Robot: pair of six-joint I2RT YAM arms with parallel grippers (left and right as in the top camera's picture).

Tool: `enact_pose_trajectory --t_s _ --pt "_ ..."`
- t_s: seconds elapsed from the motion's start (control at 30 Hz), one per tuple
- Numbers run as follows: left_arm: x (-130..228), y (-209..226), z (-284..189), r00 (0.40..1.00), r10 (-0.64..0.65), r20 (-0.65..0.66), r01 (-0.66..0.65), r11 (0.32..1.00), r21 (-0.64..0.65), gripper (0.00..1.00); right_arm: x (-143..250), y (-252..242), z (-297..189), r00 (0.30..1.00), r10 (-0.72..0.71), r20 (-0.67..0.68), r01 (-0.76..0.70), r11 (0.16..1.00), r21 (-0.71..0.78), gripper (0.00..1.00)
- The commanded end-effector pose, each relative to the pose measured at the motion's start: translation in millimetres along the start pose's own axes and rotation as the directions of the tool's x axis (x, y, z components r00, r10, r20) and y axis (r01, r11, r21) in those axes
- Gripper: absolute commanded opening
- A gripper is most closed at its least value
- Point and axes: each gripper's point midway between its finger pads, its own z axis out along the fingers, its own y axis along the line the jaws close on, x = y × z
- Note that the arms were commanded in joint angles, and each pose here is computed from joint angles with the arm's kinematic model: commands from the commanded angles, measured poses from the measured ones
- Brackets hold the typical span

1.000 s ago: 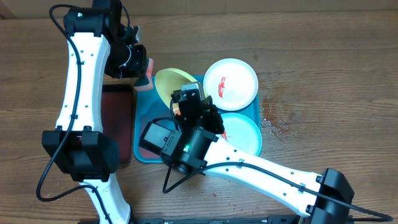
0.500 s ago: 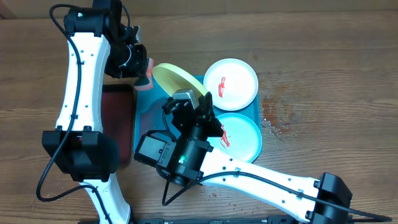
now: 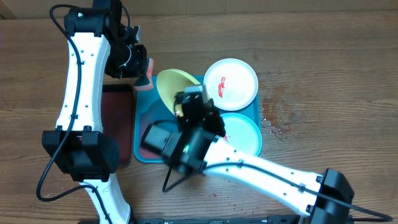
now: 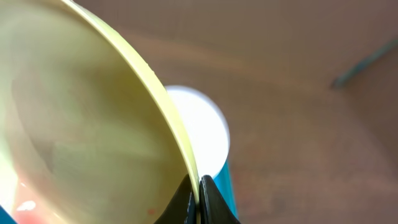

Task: Clean dirty plates on tray and stack at the side
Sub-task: 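Lift the yellow plate with the right gripper, tilting it up, then carry the yellow plate right and set it on the table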

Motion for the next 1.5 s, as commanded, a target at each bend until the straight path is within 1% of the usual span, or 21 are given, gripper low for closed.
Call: enact_pose_trajectory --t_s 0.0,0.07,0.13,0.23,0.37,0.43,0.47,0.6,0.63,0.67,0.73,0.83,0.93,1.07,1.17,1.3,1.33,1.37,1.4,1.43,1.47 --pt "1 -3 -3 1.0 0.028 0.009 -0.028 0.999 0.02 0.04 29 4 20 0.964 0.075 -0.256 -0.1 0.991 -0.084 0.04" --pt "1 -3 -3 1.0 0.024 0.009 -0.024 0.999 0.02 0.04 39 4 31 0.933 0.037 -0.359 -0.089 0.988 -0.129 0.04" --pt "1 -4 -3 1.0 0.024 0.008 -0.024 0.999 0.025 0.04 48 8 43 0.883 -0.017 -0.47 -0.098 0.971 -0.22 0.04" --pt "2 -4 -2 1.0 0.025 0.003 -0.025 0.999 0.025 0.04 52 5 59 0.825 -0.034 -0.564 -0.157 0.945 -0.287 0.04" --pt "6 -11 6 0.999 0.041 -0.02 -0.04 0.999 0.026 0.04 54 -15 85 0.744 -0.021 -0.668 -0.267 0.907 -0.326 0.04" --pt "8 -15 11 0.998 0.052 -0.03 -0.052 0.998 0.027 0.04 52 -23 95 0.705 -0.021 -0.709 -0.339 0.868 -0.363 0.04" --pt "9 -19 17 0.997 0.065 -0.036 -0.064 0.998 0.028 0.04 48 -32 106 0.677 -0.006 -0.736 -0.411 0.826 -0.385 0.04" --pt "11 -26 31 0.995 0.083 -0.048 -0.082 0.996 0.032 0.04 47 -76 139 0.614 0.117 -0.78 -0.515 0.808 -0.284 0.04" --pt "14 -29 37 0.995 0.083 -0.057 -0.081 0.996 0.033 0.04 51 -99 152 0.588 0.17 -0.791 -0.54 0.81 -0.228 0.04" --pt "17 -33 44 0.993 0.093 -0.07 -0.09 0.995 0.034 0.04 58 -127 166 0.555 0.228 -0.8 -0.568 0.806 -0.164 0.04" --pt "20 -36 51 0.991 0.103 -0.081 -0.101 0.994 0.035 0.04 70 -151 178 0.51 0.287 -0.811 -0.596 0.798 -0.093 0.04" --pt "23 -39 60 0.989 0.115 -0.093 -0.112 0.993 0.036 0.04 99 -180 190 0.433 0.35 -0.831 -0.621 0.784 0.007 0.04" --pt "25 -42 66 0.988 0.123 -0.098 -0.12 0.992 0.037 0.04 136 -194 197 0.356 0.39 -0.849 -0.633 0.769 0.088 0.04" --pt "26 -42 72 0.987 0.122 -0.101 -0.119 0.992 0.038 0.04 188 -199 202 0.271 0.423 -0.865 -0.637 0.752 0.169 0.04" --pt "28 -41 73 0.987 0.121 -0.107 -0.118 0.992 0.037 0.04 221 -203 204 0.221 0.454 -0.863 -0.646 0.731 0.219 0.04" --pt "27 -42 73 0.987 0.125 -0.104 -0.122 0.992 0.038 0.04 249 -209 205 0.172 0.493 -0.853 -0.665 0.697 0.268 0.04" --pt "27 -43 73 0.987 0.126 -0.102 -0.123 0.992 0.038 0.04 250 -211 205 0.167 0.499 -0.851 -0.669 0.691 0.274 0.04" --pt "27 -43 73 0.987 0.127 -0.102 -0.123 0.992 0.039 0.04 251 -212 205 0.164 0.503 -0.849 -0.671 0.687 0.278 0.05" --pt "26 -43 73 0.987 0.127 -0.101 -0.124 0.992 0.039 0.04 251 -213 206 0.163 0.505 -0.847 -0.672 0.686 0.28 0.13" --pt "26 -43 73 0.987 0.128 -0.099 -0.125 0.991 0.038 0.04 250 -214 206 0.162 0.507 -0.847 -0.675 0.683 0.28 0.25" --pt "26 -43 73 0.987 0.128 -0.099 -0.125 0.991 0.038 0.04 249 -213 205 0.157 0.504 -0.849 -0.681 0.678 0.276 0.33"
